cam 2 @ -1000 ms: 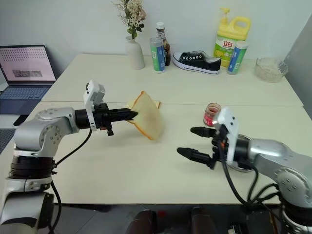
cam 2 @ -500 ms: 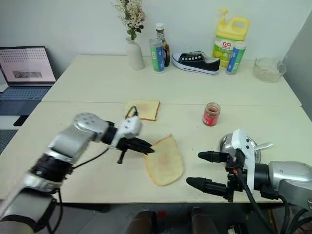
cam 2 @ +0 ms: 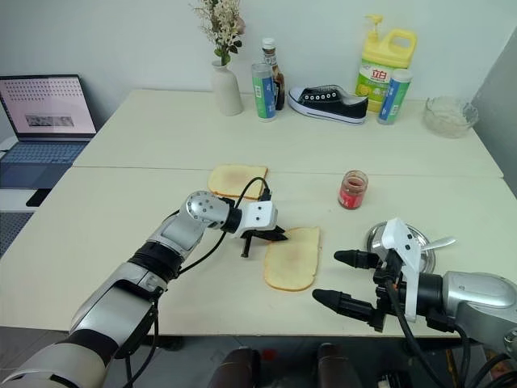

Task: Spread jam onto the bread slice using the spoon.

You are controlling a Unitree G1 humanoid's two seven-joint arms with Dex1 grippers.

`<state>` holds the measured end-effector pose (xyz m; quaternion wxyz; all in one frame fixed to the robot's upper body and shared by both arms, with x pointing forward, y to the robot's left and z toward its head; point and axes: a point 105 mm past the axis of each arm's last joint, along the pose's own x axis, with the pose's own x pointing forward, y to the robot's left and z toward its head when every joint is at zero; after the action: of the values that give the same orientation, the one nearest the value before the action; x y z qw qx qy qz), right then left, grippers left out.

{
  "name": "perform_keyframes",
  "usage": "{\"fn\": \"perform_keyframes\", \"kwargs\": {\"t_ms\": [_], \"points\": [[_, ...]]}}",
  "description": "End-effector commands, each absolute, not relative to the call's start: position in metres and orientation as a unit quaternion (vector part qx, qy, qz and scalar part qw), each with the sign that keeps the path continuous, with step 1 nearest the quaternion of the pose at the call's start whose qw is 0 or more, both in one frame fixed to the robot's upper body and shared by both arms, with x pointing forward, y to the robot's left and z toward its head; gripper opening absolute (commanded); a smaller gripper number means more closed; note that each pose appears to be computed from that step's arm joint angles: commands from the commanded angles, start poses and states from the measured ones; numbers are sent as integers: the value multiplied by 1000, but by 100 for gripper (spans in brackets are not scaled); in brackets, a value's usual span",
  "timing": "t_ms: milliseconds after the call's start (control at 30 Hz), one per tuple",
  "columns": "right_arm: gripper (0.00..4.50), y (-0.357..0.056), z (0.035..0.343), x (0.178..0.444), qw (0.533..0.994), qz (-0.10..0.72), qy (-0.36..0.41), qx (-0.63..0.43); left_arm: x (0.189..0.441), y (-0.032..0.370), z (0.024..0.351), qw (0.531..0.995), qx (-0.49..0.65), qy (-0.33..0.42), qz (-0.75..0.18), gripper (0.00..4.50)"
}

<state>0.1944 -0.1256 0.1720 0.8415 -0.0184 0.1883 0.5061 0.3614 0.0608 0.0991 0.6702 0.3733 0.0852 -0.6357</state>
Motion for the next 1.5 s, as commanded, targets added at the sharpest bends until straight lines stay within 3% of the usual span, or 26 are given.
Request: {"fn": "perform_keyframes", "kwargs": {"t_ms": [33,367,433,500,600,700,833,1167,1500], "points": [[450,-131,174,197,850,494,180,-26,365,63,104,680,368,86,-629,94],[450,-182,174,201,901,391,186,-4,371,81,138,705,379,46,-598,406],[450,-201,172,200,919,348,185,20,366,84,152,706,383,22,-596,445],[450,-217,168,198,934,305,183,37,356,80,162,711,361,-4,-603,445],[450,-251,157,200,962,204,164,79,321,61,176,715,259,-50,-647,445],[450,-268,149,202,970,151,147,119,304,49,176,719,214,-53,-660,445],[450,-301,137,226,963,69,101,242,285,30,168,704,192,-49,-682,445],[450,-335,104,271,929,36,117,350,279,17,174,708,184,-56,-680,445],[450,-330,93,297,915,57,130,377,274,22,179,725,183,-49,-662,445]]}}
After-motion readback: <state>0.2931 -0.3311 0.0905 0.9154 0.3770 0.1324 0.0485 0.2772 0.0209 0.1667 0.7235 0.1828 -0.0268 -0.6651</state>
